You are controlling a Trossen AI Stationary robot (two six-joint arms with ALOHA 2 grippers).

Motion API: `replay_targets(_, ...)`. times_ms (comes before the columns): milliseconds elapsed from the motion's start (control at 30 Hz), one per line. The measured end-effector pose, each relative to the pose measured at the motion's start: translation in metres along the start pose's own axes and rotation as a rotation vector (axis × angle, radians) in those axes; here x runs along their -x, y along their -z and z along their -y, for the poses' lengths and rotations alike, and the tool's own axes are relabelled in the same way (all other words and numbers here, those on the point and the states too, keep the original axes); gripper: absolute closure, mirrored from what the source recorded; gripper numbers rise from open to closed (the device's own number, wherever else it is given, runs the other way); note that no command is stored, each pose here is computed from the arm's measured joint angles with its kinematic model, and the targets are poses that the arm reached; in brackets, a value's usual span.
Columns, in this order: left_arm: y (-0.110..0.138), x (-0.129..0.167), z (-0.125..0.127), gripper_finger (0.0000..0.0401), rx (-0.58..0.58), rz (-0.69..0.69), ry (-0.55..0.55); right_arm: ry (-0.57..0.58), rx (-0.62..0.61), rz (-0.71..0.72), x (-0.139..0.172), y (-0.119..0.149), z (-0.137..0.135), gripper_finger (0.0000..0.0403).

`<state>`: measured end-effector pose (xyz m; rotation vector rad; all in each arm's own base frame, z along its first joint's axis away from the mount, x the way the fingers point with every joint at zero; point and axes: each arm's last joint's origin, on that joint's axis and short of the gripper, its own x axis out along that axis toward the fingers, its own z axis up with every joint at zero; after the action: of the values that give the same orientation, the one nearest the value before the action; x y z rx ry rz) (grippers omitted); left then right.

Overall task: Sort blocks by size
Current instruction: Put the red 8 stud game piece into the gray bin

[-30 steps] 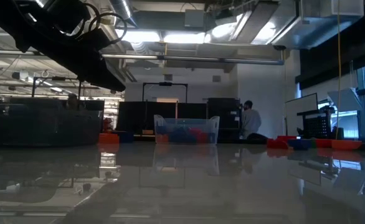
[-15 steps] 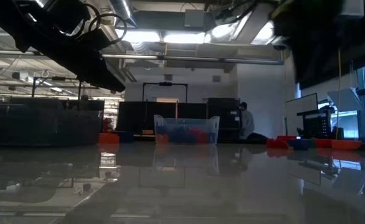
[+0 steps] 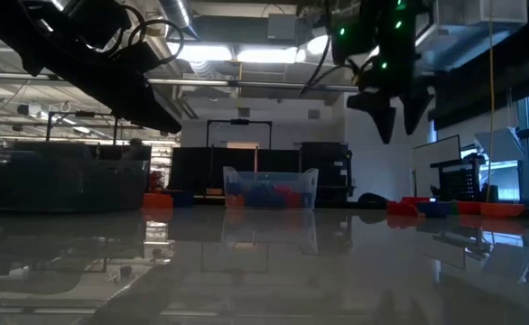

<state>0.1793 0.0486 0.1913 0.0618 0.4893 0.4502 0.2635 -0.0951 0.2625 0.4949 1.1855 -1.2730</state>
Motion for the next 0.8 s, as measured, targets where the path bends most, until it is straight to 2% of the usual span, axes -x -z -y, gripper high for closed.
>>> replay_targets(167,0.0,0.0,0.0,0.0166,0.0,-0.002,0.0,-0.001,-0.046,-0.03,-0.028,-0.036,0.025,0.0134)
replay_targets(400,0.0,0.0,0.0,0.0166,0.0,-0.002,0.0,-0.043,-0.103,-0.168,-0.07,-0.063,0.049,0.0134)
replay_targets(567,0.0,0.0,0.0,0.0166,0.0,0.0,0.0,-0.056,-0.136,-0.228,-0.097,-0.073,0.051,0.0134)
replay_targets(800,0.0,0.0,0.0,0.0166,-0.007,0.001,0.0,-0.163,-0.165,-0.275,-0.117,-0.077,0.035,0.0134)
